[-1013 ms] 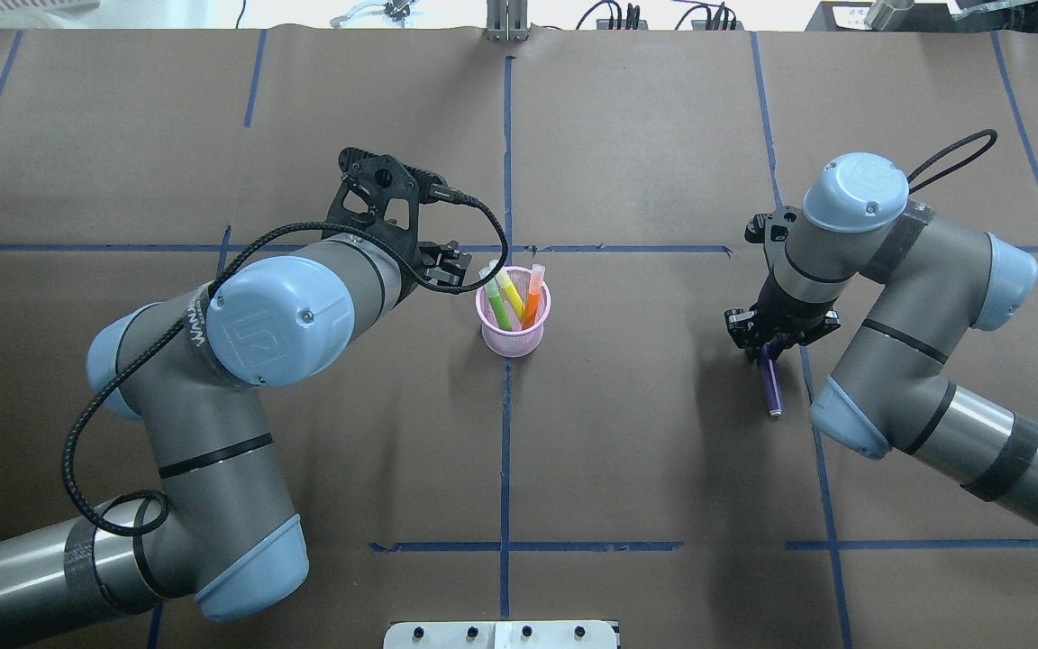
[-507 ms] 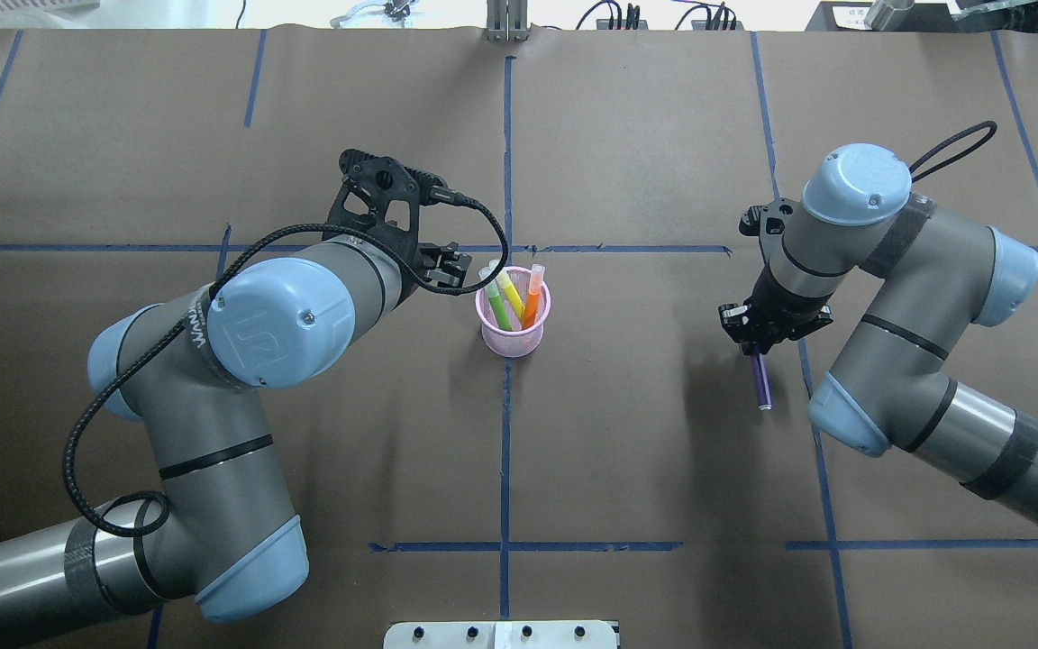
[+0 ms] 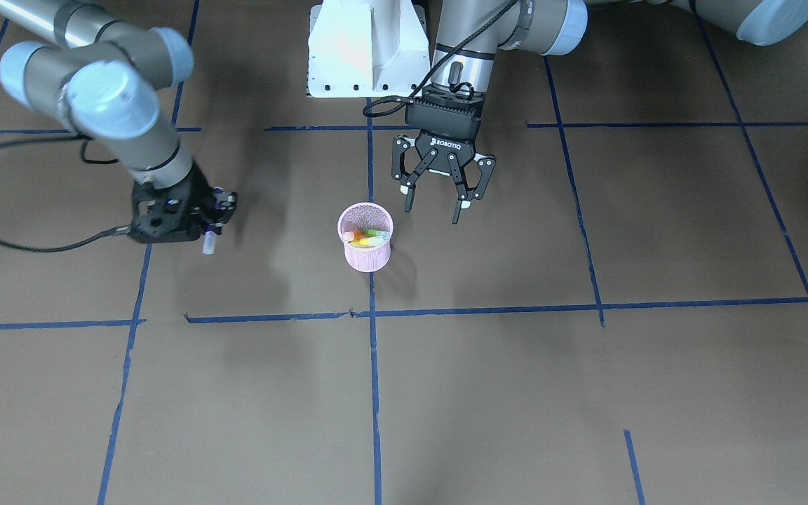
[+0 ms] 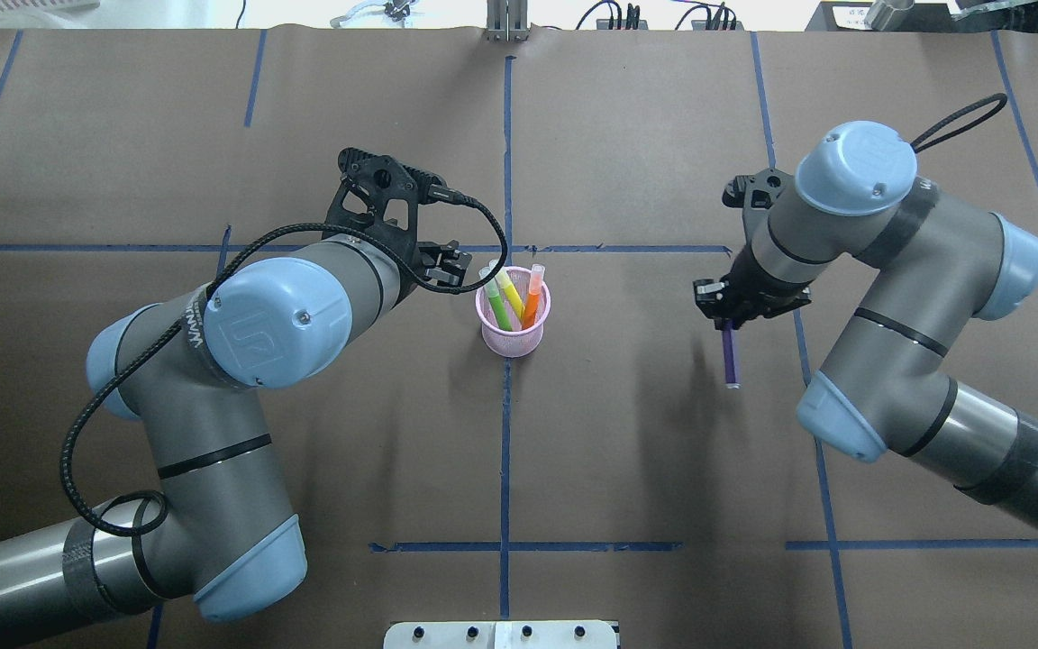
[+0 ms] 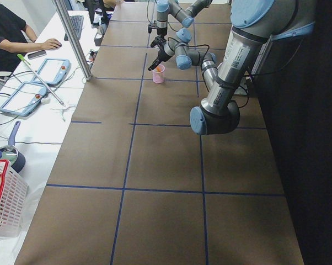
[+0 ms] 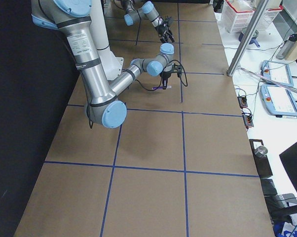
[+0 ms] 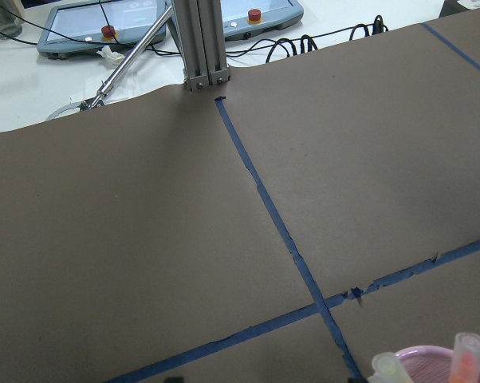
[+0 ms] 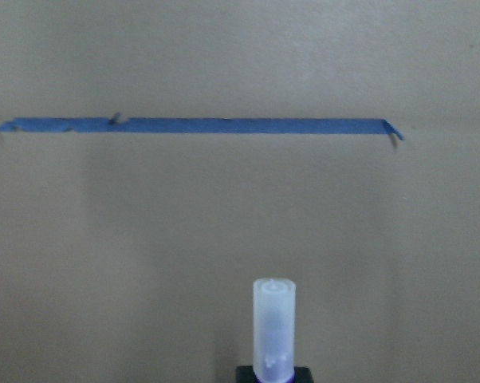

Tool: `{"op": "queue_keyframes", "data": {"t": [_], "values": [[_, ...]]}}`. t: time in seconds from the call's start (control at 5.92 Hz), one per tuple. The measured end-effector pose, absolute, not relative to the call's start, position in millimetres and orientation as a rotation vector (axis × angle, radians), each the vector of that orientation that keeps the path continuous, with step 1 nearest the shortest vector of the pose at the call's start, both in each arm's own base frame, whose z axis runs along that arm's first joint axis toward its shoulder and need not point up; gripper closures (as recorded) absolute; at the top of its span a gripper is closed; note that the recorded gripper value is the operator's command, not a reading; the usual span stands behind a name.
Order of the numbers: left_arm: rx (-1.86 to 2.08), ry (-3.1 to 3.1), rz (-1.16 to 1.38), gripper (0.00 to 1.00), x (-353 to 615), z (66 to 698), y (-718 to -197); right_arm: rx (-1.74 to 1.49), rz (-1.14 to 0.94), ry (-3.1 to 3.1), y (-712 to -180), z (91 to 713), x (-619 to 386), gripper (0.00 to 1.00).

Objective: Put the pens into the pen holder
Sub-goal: 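Carry the purple marker with the right gripper and drop it into the cup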

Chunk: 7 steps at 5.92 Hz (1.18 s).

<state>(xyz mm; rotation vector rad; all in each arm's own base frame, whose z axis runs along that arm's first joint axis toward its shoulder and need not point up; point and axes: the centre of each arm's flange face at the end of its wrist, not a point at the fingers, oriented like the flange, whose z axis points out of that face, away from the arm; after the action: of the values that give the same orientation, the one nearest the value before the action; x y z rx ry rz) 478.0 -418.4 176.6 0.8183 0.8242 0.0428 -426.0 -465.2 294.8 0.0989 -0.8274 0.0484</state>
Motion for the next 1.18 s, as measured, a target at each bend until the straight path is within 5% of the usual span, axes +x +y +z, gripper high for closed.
{"op": "queue_keyframes", "data": {"t": [0.51, 1.18], "values": [[0.844, 0.859, 0.04, 0.25, 468, 205, -416, 0.221, 0.281, -0.941, -465, 179, -449, 1.0], [0.804, 0.872, 0.107, 0.24, 430, 253, -414, 0.594, 0.505, -0.866, -403, 148, -522, 1.0]]}}
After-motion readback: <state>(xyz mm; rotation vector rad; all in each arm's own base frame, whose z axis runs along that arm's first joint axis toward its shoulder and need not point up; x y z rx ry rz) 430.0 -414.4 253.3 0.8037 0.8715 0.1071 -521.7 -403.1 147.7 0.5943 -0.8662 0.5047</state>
